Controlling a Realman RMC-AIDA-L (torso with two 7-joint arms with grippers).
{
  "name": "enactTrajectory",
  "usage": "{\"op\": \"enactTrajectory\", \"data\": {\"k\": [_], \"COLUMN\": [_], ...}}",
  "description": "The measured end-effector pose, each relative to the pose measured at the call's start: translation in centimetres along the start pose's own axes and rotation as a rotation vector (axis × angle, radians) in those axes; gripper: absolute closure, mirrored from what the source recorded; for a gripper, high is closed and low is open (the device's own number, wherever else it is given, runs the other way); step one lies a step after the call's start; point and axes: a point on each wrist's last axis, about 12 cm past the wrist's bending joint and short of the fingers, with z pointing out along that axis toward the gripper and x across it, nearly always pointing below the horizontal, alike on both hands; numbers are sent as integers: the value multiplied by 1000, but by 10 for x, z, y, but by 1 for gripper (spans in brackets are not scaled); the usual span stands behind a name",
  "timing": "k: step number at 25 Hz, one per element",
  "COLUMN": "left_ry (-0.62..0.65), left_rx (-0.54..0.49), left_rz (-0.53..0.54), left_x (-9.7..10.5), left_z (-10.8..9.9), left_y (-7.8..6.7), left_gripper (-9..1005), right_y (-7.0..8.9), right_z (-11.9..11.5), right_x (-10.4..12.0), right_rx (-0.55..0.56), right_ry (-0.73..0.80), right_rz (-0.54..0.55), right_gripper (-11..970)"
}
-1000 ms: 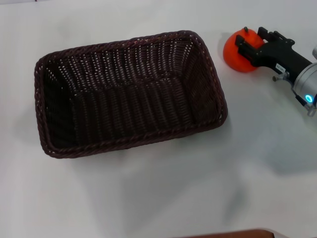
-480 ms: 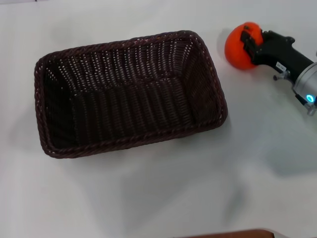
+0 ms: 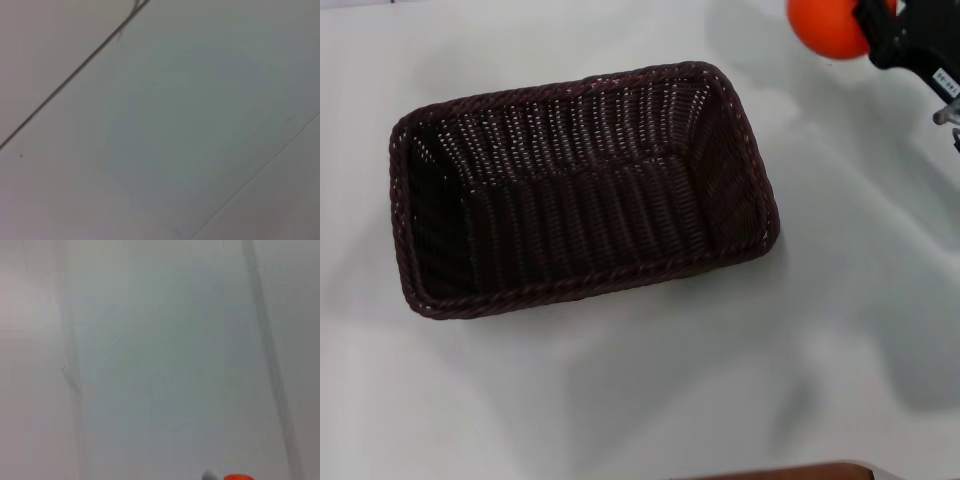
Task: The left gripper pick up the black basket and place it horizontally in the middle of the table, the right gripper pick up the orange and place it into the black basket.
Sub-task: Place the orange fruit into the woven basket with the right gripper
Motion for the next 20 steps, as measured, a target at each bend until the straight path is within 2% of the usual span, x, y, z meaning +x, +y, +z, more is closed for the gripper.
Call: {"op": "enactTrajectory", "data": {"k": [4, 9, 15, 20], "left_ry": [-53, -142, -278, -334], "left_rx": [2, 12, -35, -111], "left_rz": [32, 111, 207, 261], "left_x": [5, 18, 40, 57], "left_z": [-7, -16, -37, -51], "left_y": [8, 21, 40, 51], "left_gripper": [287, 287, 287, 287], "right_y": [-24, -54, -64, -67], "right_z": [10, 34, 50, 54], "right_x": [9, -1, -15, -16], "right_rx": [187, 398, 467, 483], "right_ry": [31, -46, -117, -131], "right_rz": [-16, -24, 29, 38], "right_gripper": [723, 764, 748, 483]}}
